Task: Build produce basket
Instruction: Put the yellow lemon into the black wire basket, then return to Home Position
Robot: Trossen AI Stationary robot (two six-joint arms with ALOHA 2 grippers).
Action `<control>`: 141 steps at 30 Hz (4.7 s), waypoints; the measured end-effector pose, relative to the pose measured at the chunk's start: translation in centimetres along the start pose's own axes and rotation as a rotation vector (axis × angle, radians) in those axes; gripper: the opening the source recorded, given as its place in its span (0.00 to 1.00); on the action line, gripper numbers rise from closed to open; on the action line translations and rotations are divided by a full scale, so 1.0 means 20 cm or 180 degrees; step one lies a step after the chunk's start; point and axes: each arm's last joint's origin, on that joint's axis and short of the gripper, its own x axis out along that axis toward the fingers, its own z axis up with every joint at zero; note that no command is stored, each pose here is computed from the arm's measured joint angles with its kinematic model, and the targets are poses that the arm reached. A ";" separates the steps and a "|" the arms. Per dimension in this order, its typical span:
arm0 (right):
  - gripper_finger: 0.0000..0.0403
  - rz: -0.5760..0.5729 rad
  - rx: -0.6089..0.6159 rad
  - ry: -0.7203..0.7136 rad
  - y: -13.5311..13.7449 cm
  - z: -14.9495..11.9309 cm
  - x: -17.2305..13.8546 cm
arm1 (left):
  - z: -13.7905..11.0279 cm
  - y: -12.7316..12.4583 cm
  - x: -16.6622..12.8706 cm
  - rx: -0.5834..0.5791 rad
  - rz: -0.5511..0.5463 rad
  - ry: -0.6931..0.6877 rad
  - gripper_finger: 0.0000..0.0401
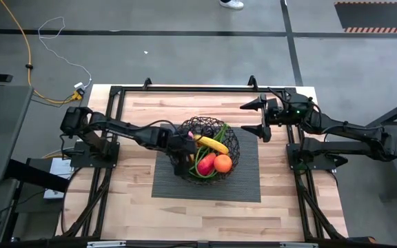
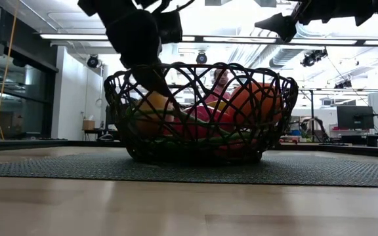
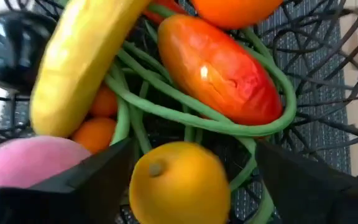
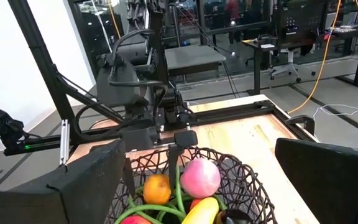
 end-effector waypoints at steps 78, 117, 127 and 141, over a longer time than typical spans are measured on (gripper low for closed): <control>0.99 0.0042 -0.0011 -0.0116 0.00 0.02 0.00 | -0.87 0.24 -0.82 -0.0493 -0.0023 -0.3363 0.00; 0.98 0.0096 0.0291 -0.0224 0.01 0.04 0.00 | -1.05 0.21 -0.51 -0.0829 -0.0264 -0.3463 0.00; 0.99 -0.0058 0.0420 -0.0212 0.00 0.03 -0.01 | -1.05 0.21 -0.52 -0.0868 -0.0291 -0.3472 0.00; 0.99 0.0077 0.0218 0.0269 0.02 -0.04 -0.04 | -1.05 0.21 -0.52 -0.0866 -0.0295 -0.3472 0.00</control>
